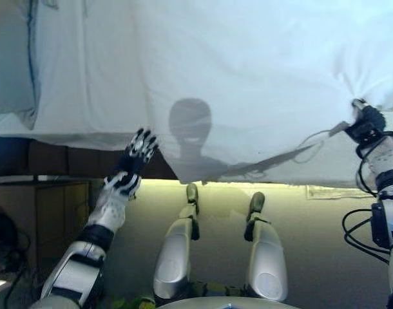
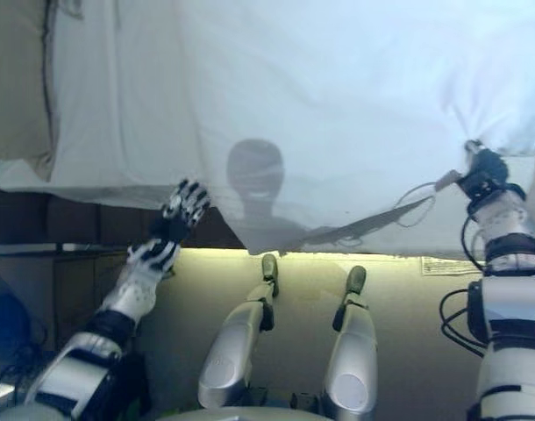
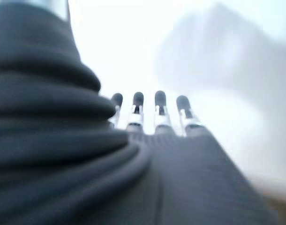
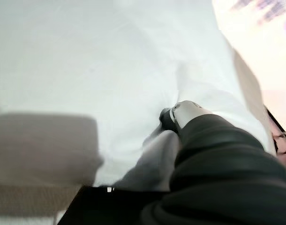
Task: Make the bed neatly
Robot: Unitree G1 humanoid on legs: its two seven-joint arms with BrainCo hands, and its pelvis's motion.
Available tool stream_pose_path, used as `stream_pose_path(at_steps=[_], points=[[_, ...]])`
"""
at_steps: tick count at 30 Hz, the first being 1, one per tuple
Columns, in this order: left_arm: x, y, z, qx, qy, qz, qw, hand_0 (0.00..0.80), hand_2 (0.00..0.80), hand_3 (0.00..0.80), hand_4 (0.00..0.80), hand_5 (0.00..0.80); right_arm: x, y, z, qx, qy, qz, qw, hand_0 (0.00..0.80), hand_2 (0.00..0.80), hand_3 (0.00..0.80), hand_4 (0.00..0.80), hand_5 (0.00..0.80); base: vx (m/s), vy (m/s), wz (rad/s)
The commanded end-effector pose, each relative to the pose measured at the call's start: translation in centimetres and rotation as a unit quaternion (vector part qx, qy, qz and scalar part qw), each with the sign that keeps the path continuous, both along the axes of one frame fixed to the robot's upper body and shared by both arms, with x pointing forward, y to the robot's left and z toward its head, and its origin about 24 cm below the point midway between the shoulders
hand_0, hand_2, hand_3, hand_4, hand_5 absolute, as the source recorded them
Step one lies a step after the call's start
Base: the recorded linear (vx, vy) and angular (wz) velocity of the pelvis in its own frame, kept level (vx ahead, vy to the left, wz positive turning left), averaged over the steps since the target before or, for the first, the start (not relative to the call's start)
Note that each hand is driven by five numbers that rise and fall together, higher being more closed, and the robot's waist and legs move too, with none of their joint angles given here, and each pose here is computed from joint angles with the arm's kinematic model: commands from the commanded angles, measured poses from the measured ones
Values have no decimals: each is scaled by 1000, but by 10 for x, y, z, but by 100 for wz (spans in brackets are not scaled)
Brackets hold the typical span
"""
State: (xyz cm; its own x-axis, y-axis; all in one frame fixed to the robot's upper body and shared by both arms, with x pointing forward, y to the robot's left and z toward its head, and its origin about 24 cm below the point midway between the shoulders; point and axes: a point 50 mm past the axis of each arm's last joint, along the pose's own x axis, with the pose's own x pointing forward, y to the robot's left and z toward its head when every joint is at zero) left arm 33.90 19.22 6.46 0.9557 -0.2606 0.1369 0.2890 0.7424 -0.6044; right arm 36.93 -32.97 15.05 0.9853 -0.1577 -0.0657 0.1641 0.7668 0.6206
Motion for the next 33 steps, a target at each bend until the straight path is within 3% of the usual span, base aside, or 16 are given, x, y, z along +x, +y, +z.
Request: stream_pose_path(at_steps=[1,6,18,21,23,27,33], points=[[5,-17,-8,-17,41,-23,999,0,0,0,0,0,17,33,37,13,-96,61,993,800,800,800,800,800,-13,-74,-23],[9,-50,-27,-57,132,-75,987,0,0,0,0,0,26,85,31,35,-104,121,987,800,800,800,800,800,18,-135,-19],[-25,-90,-89,-130,330,-130,926,0,0,0,0,0,26,127,44,89,-178,159,967,800,800,800,800,800,58,-156,-5],[-34,-98,-96,-177,364,-139,904,0,0,0,0,0,27,133,48,91,-182,163,965,800,800,800,800,800,38,-122,-1],[-45,-106,-103,-240,424,-154,860,0,0,0,0,0,27,136,49,100,-191,166,962,800,800,800,800,800,27,-124,0],[-55,-113,-107,-298,469,-161,816,0,0,0,0,0,25,142,56,117,-212,171,955,800,800,800,800,800,-26,-98,1],[-70,-115,-117,-298,525,-166,780,0,0,0,0,0,20,146,70,126,-255,165,944,800,800,800,800,800,-59,-77,0]])
